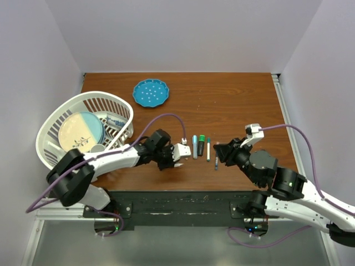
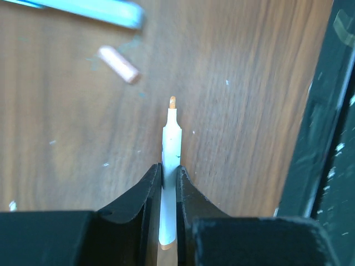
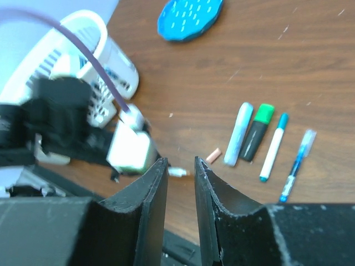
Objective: Insert the pens into the pen caps
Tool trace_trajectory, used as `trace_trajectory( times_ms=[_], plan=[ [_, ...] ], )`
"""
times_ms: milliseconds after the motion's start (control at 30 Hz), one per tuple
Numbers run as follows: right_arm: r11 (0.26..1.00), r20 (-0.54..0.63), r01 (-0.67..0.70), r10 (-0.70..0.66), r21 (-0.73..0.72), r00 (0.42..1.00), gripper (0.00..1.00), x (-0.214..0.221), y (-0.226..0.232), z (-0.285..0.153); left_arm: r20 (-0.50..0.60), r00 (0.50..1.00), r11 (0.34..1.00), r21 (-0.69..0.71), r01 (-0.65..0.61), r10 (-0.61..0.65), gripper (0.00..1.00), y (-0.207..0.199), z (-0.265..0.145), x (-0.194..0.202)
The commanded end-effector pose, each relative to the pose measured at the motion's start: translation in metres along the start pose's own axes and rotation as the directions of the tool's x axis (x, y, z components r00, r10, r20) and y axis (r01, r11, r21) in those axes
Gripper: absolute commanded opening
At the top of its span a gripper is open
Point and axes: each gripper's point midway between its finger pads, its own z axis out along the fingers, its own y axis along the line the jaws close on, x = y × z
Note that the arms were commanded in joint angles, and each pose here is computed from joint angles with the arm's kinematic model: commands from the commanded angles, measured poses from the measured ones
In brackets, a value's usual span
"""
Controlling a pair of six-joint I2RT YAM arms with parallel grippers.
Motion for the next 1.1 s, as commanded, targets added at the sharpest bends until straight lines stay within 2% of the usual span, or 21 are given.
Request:
trace_trajectory(
  times_ms=[0,67,167,200,233,267,300,400,500,633,800,1067],
  plan=[
    [0.993,-0.026,-0.082,0.08,-0.081,0.996,0.31,0.018,0.013,0.006,0.192,0.97,0.987,-0.036,0.158,-0.149,0.0,0.008,-0.022,-0.037],
    [0.988,-0.042,-0.098,0.094,-0.121,0.995,0.31,0.027,0.018,0.008,0.245,0.955,0.981,-0.053,0.188,-0.17,0.0,0.011,-0.033,-0.049],
    [0.964,-0.06,-0.122,0.111,-0.235,0.992,0.4,0.046,0.034,0.013,0.405,0.877,0.956,-0.022,0.292,-0.259,0.0,0.012,-0.052,-0.082],
    [0.948,-0.038,-0.13,0.125,-0.29,0.991,0.48,0.047,0.041,0.015,0.475,0.825,0.941,0.018,0.338,-0.306,0.0,0.01,-0.059,-0.098],
    [0.927,-0.052,-0.131,0.121,-0.352,0.991,0.51,0.051,0.052,0.013,0.534,0.786,0.939,0.045,0.342,-0.312,0.0,0.006,-0.072,-0.112],
    [0.917,-0.049,-0.107,0.096,-0.385,0.994,0.54,0.057,0.054,0.014,0.564,0.733,0.913,0.099,0.396,-0.38,0.0,0.001,-0.078,-0.117],
    [0.896,-0.023,-0.108,0.109,-0.431,0.994,0.59,0.051,0.065,0.014,0.638,0.681,0.921,0.129,0.366,-0.36,0.0,0.0,-0.093,-0.137],
    [0.871,-0.021,-0.086,0.087,-0.484,0.996,0.61,0.053,0.077,0.016,0.745,0.545,0.913,0.223,0.341,-0.385,0.0,-0.012,-0.13,-0.168],
    [0.864,-0.026,-0.07,0.066,-0.498,0.997,0.62,0.054,0.088,0.023,0.792,0.449,0.901,0.286,0.327,-0.415,0.0,-0.019,-0.156,-0.183],
    [0.871,-0.034,-0.038,0.024,-0.489,0.999,0.61,0.053,0.1,0.036,0.804,0.384,0.882,0.344,0.323,-0.454,0.0,-0.026,-0.174,-0.191],
    [0.866,0.015,-0.038,0.052,-0.499,0.999,0.59,0.032,0.114,0.041,0.822,0.319,0.87,0.377,0.317,-0.472,0.0,-0.031,-0.189,-0.192],
    [0.837,0.024,-0.019,0.038,-0.548,0.999,0.59,0.019,0.138,0.043,0.831,0.278,0.867,0.402,0.295,-0.481,0.0,-0.035,-0.193,-0.188]
  ],
)
